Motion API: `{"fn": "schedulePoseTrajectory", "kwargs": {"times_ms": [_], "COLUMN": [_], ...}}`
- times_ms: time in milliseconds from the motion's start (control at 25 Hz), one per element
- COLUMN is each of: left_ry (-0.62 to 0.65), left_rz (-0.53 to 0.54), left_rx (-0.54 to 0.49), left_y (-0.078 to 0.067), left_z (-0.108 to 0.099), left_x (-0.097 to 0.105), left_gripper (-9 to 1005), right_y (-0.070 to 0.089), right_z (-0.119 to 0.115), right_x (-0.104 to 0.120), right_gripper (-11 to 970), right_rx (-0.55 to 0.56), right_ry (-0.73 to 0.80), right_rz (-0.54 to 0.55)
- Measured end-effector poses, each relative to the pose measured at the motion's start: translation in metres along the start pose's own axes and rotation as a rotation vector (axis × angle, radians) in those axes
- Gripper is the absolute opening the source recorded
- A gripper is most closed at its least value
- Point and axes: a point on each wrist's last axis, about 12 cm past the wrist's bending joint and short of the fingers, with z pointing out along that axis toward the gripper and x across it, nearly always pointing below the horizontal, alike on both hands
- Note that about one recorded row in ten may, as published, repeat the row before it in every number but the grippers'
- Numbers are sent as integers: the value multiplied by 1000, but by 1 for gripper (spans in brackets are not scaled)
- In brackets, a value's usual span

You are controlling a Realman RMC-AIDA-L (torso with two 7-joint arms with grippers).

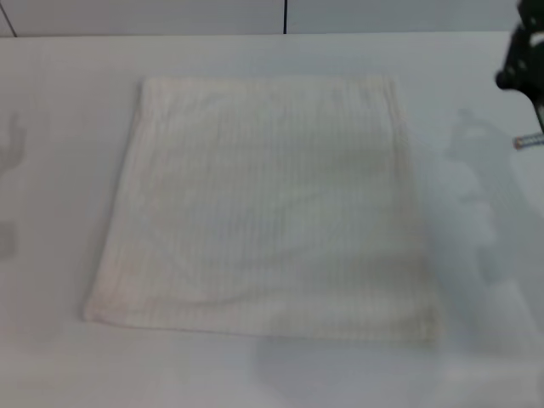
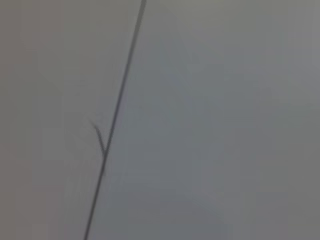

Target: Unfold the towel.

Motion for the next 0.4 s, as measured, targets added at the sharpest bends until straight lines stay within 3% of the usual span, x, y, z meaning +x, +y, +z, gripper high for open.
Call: {"fn": "schedulePoseTrajectory", "kwargs": {"times_ms": [160,400], "left_ry": [7,33], "left_rz": [-1,-45], "left_rx": [-8,-40], "left_y": [2,9], "left_z": [-5,-15], "left_x": [6,14], "left_gripper": [642,642], "right_y": [-5,-7], "right_z": [-19,-27], "right_x": [5,10], "right_gripper": [8,163], "right_rx": [-2,-4], "right_ry": [11,45], "right_rz": [-21,-32]}}
